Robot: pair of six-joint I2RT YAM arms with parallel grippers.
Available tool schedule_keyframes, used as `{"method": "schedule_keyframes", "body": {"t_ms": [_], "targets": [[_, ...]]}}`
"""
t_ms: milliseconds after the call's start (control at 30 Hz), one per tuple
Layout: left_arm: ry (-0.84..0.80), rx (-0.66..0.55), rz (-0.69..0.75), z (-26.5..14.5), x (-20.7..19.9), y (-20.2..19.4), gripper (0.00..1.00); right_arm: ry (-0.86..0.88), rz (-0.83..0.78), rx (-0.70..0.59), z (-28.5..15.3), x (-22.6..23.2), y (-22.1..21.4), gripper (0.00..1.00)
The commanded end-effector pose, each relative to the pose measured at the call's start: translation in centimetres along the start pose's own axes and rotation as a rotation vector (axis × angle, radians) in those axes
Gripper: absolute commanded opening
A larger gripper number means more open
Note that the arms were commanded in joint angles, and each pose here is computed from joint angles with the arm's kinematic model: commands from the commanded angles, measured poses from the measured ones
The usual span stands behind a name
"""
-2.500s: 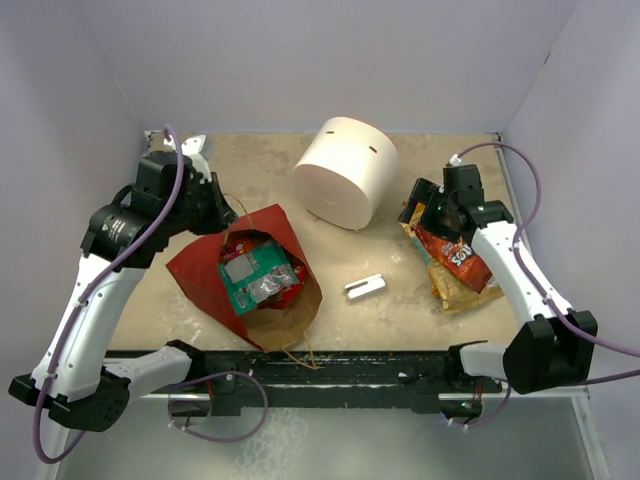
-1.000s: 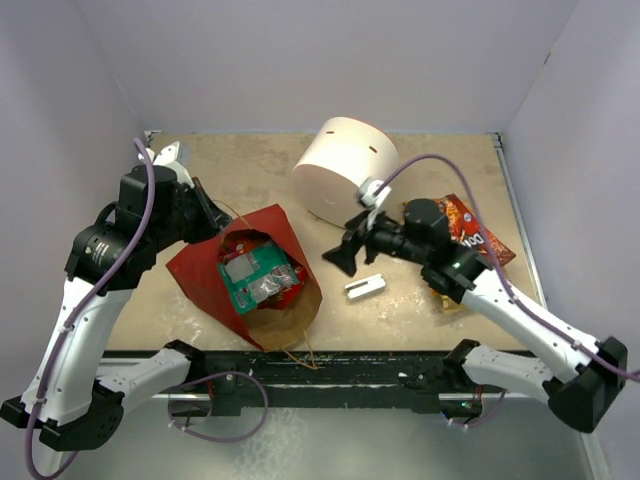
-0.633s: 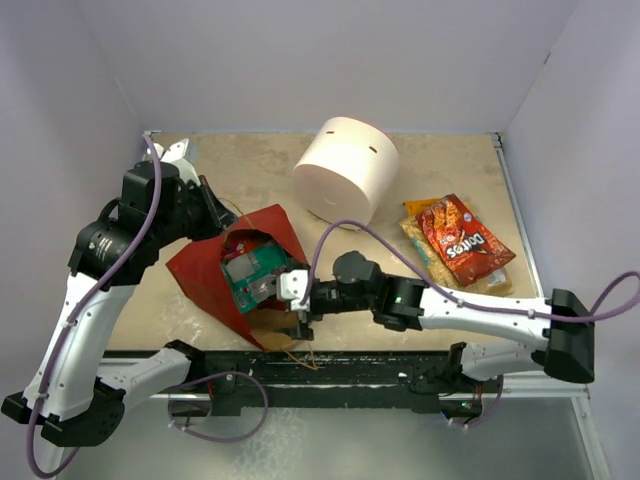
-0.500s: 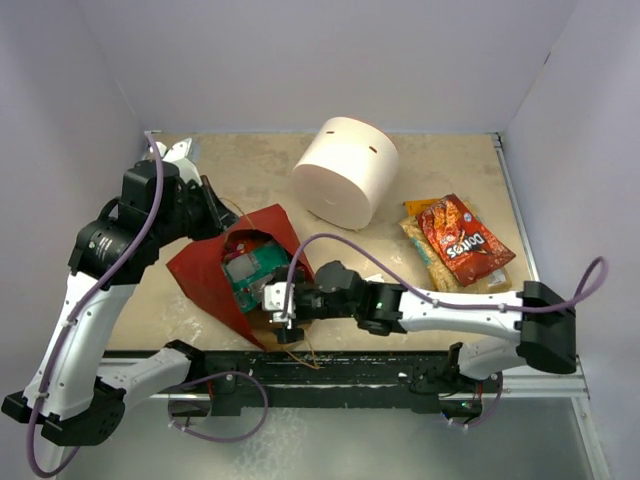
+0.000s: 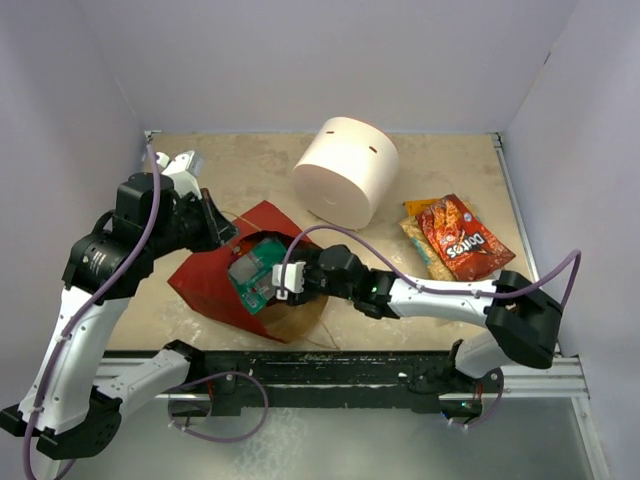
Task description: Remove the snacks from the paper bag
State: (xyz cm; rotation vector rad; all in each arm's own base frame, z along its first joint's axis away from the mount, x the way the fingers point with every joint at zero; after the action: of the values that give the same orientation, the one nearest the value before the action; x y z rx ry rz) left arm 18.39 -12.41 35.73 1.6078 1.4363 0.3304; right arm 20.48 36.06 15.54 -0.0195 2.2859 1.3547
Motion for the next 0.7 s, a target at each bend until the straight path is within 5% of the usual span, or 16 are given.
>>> {"method": "schedule_keyframes", "body": {"t_ms": [0,233,667], "targets": [[-0.058,-0.055,0.006,-0.7,-0.8,0.7,0.00,0.065,-0.185,-0.050,-1.0,0.2,1.4,0.71],[-0.050,-0.081,0.012,-1.2,-0.9,1.4,0.00,0.126,-0.177,-0.196,0.5,3.0,4.1,0.85],[-0.017,-0.088,-0.005,-1.9,-0.5,1.4,0.00,0.157,-0.274,-0.072,5.1,3.5,1.5,0.85]]}}
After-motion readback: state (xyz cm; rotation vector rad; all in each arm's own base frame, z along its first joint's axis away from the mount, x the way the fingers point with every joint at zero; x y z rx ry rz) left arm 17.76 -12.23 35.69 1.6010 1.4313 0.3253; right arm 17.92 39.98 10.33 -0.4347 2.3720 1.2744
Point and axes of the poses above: each gripper's point midway between its finger pads, its own z axis out along the fingers, its own x axis along the line the jaws close on, y = z × x, the point moved 3 cm from there along -z, back along the fingers, and after that the axes turned 10 degrees about z, right-handed, at the moved point
